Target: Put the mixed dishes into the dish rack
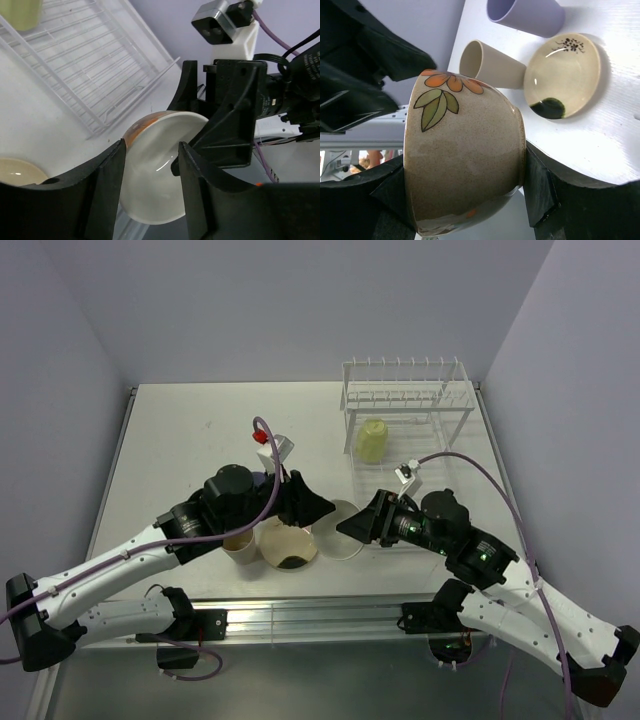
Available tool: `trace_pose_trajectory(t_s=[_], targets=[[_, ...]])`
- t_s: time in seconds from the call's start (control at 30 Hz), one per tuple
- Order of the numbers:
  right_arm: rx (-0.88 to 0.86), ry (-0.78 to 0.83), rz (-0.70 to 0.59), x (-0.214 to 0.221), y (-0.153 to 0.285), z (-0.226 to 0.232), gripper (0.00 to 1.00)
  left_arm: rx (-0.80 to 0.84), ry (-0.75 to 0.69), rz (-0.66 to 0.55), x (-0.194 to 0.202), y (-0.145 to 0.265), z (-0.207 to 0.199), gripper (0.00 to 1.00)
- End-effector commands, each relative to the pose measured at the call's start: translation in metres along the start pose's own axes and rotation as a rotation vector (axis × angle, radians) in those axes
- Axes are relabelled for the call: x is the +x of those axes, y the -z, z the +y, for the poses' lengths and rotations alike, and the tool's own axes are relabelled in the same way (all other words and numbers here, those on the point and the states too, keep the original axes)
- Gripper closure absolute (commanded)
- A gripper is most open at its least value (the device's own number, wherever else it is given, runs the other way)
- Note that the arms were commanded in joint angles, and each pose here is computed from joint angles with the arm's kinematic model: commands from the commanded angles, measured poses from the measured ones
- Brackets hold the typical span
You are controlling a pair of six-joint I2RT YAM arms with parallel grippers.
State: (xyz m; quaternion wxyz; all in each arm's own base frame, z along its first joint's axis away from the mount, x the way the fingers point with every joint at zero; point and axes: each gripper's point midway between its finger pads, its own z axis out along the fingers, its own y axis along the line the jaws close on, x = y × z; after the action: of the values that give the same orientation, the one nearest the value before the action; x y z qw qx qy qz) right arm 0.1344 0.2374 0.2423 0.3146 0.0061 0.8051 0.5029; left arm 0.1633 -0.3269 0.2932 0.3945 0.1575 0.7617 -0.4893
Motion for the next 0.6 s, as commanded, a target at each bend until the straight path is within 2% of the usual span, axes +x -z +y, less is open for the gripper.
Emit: trace_pose_trajectory(t_s=[0.0,0.13,0.33,0.5,0.57], targets=[[-0.073,0.023,-0.102,-0.024,0.010,0.026,1.00,0.107,-0.011,-0.074,-0.026,0.006,-0.032,0.47],[-0.068,0.020,-0.117,-0.026,0.013,0.025,1.00,0.088,-0.008,-0.067,-0.023,0.006,-0.027,0.40],[-0.013,0.034,-0.163,-0.035,0.022,0.020,1.00,0.014,0.002,-0.089,-0.023,0.009,-0.012,0.40],[0.102,0.079,-0.213,-0.050,0.032,0.009,1.00,-0.086,0.017,-0.115,-0.023,0.020,0.008,0.38],[0.206,0.097,-0.238,-0.058,0.035,-0.006,1.00,-0.106,0.013,-0.118,-0.023,0.022,0.012,0.38]])
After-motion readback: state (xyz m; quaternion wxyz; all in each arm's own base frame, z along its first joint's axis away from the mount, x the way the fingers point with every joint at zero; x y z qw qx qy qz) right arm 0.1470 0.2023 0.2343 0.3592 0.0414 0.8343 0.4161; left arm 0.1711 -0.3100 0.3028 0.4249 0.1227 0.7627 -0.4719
